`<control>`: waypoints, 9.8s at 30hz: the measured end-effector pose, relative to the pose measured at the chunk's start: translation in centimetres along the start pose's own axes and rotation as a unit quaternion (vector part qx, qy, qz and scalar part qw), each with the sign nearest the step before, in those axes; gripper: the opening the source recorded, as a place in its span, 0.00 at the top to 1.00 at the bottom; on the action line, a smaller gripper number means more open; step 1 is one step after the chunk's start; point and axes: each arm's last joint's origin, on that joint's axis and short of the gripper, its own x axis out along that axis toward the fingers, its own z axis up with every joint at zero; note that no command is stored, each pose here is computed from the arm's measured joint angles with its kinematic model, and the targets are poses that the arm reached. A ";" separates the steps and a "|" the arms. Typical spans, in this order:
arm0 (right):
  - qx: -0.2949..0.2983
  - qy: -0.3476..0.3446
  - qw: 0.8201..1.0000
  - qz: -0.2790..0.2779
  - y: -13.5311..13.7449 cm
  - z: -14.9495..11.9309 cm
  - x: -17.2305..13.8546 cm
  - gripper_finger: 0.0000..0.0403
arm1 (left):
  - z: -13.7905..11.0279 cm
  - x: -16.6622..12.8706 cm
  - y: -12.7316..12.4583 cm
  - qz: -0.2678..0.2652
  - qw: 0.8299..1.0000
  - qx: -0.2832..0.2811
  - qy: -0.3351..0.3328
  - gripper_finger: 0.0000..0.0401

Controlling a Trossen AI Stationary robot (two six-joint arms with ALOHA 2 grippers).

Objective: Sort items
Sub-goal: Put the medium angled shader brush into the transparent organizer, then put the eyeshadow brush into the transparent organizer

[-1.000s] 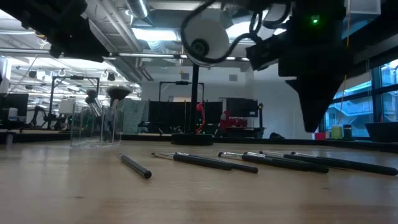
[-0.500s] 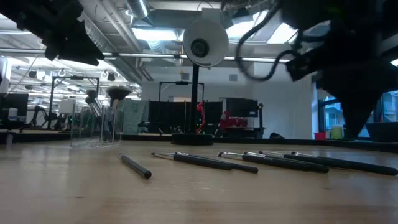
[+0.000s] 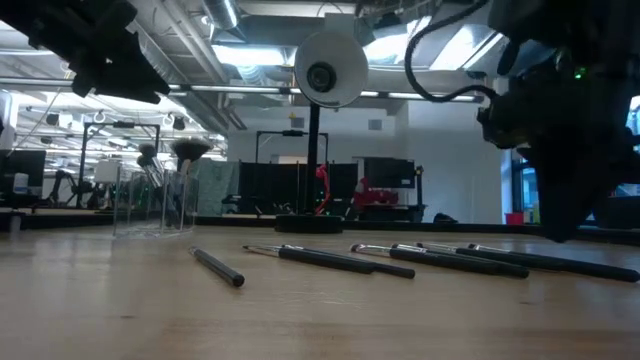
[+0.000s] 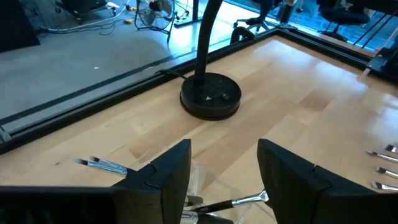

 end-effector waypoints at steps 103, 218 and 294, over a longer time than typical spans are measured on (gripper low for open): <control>-0.395 -0.538 0.723 0.178 20.7 21.7 4.0 0.92 | 0.0 0.1 0.1 0.020 0.999 0.049 -0.011 0.55; -0.198 -0.003 0.980 -0.005 9.3 6.0 2.7 0.75 | -0.3 0.0 0.3 0.024 0.999 0.021 0.000 0.55; -0.273 -0.483 0.795 0.247 17.3 25.8 2.4 0.94 | 3.6 -2.4 -1.6 0.081 0.980 0.086 -0.159 0.55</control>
